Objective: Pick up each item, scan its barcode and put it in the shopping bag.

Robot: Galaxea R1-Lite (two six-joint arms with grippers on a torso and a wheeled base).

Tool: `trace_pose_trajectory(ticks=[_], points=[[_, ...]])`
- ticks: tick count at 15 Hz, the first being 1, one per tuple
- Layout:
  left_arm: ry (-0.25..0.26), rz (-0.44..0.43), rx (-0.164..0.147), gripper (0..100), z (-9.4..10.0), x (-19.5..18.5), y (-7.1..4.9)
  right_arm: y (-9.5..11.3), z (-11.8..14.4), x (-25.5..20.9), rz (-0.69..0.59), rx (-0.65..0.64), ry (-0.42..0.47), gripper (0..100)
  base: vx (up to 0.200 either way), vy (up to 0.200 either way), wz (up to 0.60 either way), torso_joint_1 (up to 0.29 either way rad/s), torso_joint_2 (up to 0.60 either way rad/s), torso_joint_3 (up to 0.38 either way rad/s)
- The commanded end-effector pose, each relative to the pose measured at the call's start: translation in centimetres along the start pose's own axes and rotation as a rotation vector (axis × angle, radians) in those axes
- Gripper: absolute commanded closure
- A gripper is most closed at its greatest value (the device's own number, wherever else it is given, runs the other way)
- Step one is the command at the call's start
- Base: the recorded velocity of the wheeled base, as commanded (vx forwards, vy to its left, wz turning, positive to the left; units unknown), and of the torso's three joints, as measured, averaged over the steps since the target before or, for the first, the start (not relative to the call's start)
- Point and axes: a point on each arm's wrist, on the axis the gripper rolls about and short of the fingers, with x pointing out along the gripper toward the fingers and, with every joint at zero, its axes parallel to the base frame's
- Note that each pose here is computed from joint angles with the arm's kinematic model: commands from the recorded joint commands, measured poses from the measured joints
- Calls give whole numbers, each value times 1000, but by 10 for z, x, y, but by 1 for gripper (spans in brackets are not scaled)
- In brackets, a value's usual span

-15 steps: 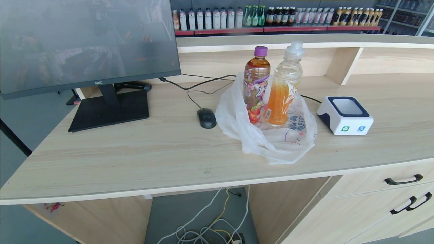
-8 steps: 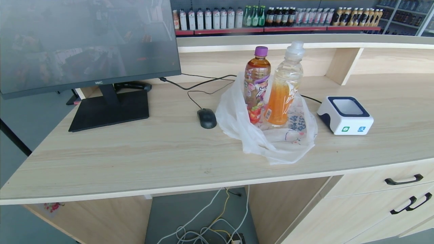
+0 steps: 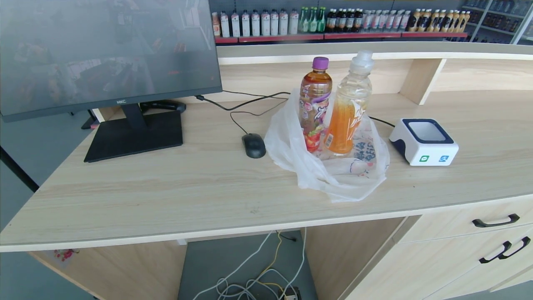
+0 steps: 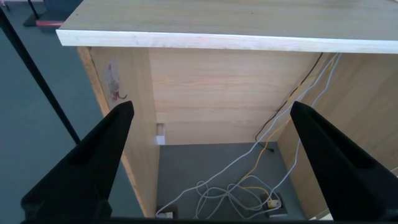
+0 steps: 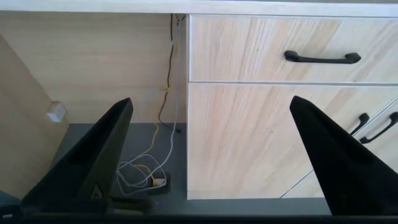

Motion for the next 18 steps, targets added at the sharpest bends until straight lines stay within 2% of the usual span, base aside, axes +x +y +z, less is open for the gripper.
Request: trace_pose_trajectory(ticks=[1, 8, 11, 18], points=[[0, 2, -5, 0, 0, 0, 0, 0, 0, 0, 1, 11, 2, 0, 0, 0, 0, 0, 0, 0], [0, 3, -14, 0, 0, 0, 0, 0, 0, 0, 1, 12, 2, 0, -29, 0, 0, 0, 0, 1], [0, 0, -7, 0, 0, 0, 0, 0, 0, 0, 1, 11, 0, 0, 0, -200, 0, -7, 1, 7], [0, 3, -14, 0, 0, 0, 0, 0, 0, 0, 2, 3, 2, 0, 0, -200, 0, 7, 0, 4]])
